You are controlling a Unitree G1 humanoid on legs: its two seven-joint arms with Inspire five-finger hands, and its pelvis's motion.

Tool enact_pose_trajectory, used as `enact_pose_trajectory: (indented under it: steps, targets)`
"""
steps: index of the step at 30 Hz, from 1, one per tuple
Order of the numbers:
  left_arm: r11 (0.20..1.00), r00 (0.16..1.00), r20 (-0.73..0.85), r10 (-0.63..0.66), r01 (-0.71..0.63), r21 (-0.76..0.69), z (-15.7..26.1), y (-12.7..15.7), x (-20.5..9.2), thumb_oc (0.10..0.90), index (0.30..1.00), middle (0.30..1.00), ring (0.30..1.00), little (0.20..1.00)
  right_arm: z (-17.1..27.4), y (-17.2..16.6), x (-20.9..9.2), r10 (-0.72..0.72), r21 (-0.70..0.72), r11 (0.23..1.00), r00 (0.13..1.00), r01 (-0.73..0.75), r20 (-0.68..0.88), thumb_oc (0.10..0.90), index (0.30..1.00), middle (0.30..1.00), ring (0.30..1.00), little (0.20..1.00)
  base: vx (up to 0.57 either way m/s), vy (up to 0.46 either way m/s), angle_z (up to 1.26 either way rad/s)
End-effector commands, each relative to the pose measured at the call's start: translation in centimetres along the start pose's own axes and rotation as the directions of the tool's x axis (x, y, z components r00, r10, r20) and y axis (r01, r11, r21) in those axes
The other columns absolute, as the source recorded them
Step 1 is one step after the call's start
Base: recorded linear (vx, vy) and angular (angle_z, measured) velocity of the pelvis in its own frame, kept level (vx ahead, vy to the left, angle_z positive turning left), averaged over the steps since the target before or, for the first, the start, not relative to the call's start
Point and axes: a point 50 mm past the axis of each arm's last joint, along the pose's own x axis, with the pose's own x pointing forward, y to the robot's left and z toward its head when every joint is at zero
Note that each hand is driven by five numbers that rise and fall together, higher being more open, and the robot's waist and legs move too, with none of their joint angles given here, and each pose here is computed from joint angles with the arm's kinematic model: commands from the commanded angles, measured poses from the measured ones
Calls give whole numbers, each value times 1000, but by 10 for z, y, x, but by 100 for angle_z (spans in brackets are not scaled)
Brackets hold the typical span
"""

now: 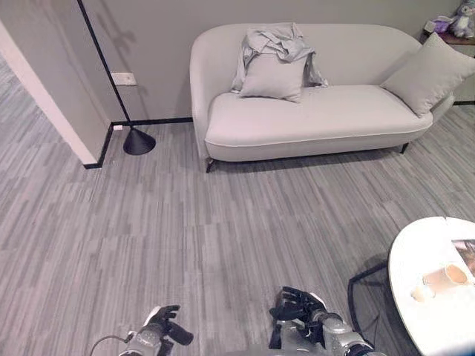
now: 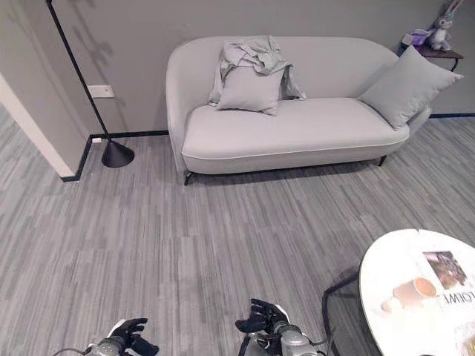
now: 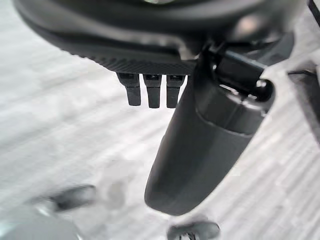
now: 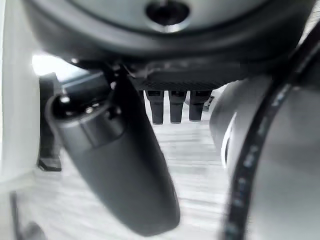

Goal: Hang the clothes on the sofa on the clothes rack.

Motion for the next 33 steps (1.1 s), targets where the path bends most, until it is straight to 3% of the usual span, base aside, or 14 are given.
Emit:
enact_pose_trajectory:
  steps: [1, 5, 10, 14, 18, 22, 25, 28, 30, 33]
  targets:
    - [996, 997, -82, -10, 3, -89, -25, -7, -5, 800, 900, 900, 900, 900, -45, -13, -11, -47, 81, 995, 988, 59, -146, 800, 900, 900, 900, 900, 866, -544, 71]
    - [988, 985, -174, -3, -24, -154, -52, -3, -11, 800, 900, 900, 900, 900, -36, -18, -9, -63, -46, 997, 989, 57, -134, 800, 900, 900, 900, 900, 494, -416, 7]
    - [998, 1000, 2, 28, -28, -52, -7, 5, -2, 800, 900, 900, 900, 900, -18, -18, -4, -76, -164, 985, 991, 57, -110, 800, 900, 900, 900, 900, 365, -310, 15]
    - [999, 999, 40, 17, -15, -52, 1, 0, -1, 800, 900, 900, 900, 900, -13, -7, -2, -27, -225, 974, 996, 7, -87, 800, 900, 900, 900, 900, 472, 22, -20]
    - [996, 1000, -7, -14, 13, -87, -10, -7, -3, 800, 900, 900, 900, 900, -10, 7, 1, 19, -331, 942, 996, -48, -91, 800, 900, 900, 900, 900, 547, -4, -39]
    - [984, 988, -156, -7, -21, -179, -50, -5, -11, 800, 900, 900, 900, 900, -7, 35, 4, 108, -450, 881, 988, -146, -108, 800, 900, 900, 900, 900, 534, 14, -63]
    - [980, 969, -246, -17, -33, -196, -74, -7, -19, 800, 900, 900, 900, 900, -18, 36, 2, 112, -441, 882, 983, -167, -147, 800, 900, 900, 900, 900, 652, 143, -24]
    - [985, 969, -245, -6, -36, -168, -73, -5, -18, 800, 900, 900, 900, 900, -15, 34, 2, 112, -441, 882, 984, -164, -142, 800, 900, 900, 900, 900, 368, 171, 11]
    - [998, 973, -232, -2, -12, -60, -67, -2, -16, 800, 900, 900, 900, 900, -6, 33, 4, 107, -470, 870, 988, -147, -112, 800, 900, 900, 900, 900, 443, 113, 56]
    - [999, 993, -113, 18, -14, 37, -36, 7, -7, 800, 900, 900, 900, 900, 2, 33, 5, 106, -469, 874, 992, -129, -74, 800, 900, 900, 900, 900, 461, -80, 19]
